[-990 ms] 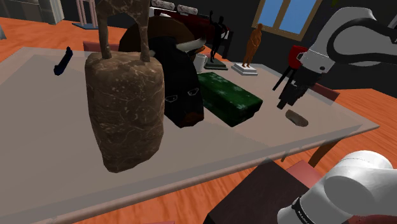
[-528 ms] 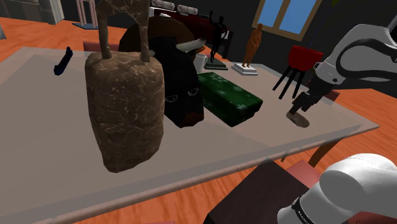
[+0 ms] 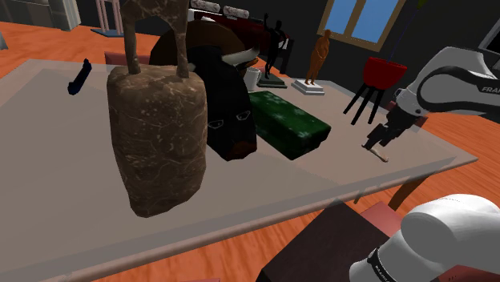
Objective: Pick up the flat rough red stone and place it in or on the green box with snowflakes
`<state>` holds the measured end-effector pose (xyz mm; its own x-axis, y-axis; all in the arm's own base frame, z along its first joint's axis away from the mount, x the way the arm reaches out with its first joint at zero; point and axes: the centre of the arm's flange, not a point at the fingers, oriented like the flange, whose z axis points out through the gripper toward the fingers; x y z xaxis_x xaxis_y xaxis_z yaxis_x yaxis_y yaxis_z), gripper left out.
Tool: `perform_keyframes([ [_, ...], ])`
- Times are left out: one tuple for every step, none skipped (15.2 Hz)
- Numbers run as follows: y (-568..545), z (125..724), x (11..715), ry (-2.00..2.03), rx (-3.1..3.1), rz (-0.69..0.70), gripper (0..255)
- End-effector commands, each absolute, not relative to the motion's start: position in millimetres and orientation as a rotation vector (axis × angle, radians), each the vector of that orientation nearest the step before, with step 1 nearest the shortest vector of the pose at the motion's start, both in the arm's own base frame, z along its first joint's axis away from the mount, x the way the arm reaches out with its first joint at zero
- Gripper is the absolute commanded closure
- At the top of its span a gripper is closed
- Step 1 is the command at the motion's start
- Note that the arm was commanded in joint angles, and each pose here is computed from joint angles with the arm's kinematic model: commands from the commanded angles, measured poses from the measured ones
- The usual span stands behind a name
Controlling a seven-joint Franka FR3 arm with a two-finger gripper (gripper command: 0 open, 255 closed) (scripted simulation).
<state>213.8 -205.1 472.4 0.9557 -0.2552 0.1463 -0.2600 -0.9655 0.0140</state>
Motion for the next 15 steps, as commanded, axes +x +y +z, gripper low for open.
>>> perform_keyframes([
  [-205.6, 459.3, 215.9, -0.405, 3.073, 0.224, 0],
  [-205.6, 459.3, 215.8, -0.405, 3.074, 0.224, 0],
  [-205.6, 459.3, 215.9, -0.405, 3.074, 0.224, 0],
  [-205.6, 459.3, 215.9, -0.405, 3.074, 0.224, 0],
  [-205.6, 459.3, 215.9, -0.405, 3.073, 0.224, 0],
  [-205.6, 459.3, 215.9, -0.405, 3.073, 0.224, 0],
  [-205.6, 459.3, 215.9, -0.405, 3.073, 0.224, 0],
  [-205.6, 459.3, 215.9, -0.405, 3.073, 0.224, 0],
  [-205.7, 459.3, 215.9, -0.405, 3.074, 0.224, 0],
  [-205.7, 459.3, 215.9, -0.405, 3.074, 0.224, 255],
  [-205.7, 459.3, 215.9, -0.405, 3.074, 0.224, 255],
  [-205.6, 459.4, 215.7, -0.405, 3.074, 0.224, 255],
  [-205.9, 459.7, 216.1, -0.405, 3.073, 0.224, 255],
  [-205.8, 459.2, 215.5, -0.405, 3.073, 0.224, 255],
  [-205.5, 459.2, 216.1, -0.405, 3.073, 0.224, 255],
])
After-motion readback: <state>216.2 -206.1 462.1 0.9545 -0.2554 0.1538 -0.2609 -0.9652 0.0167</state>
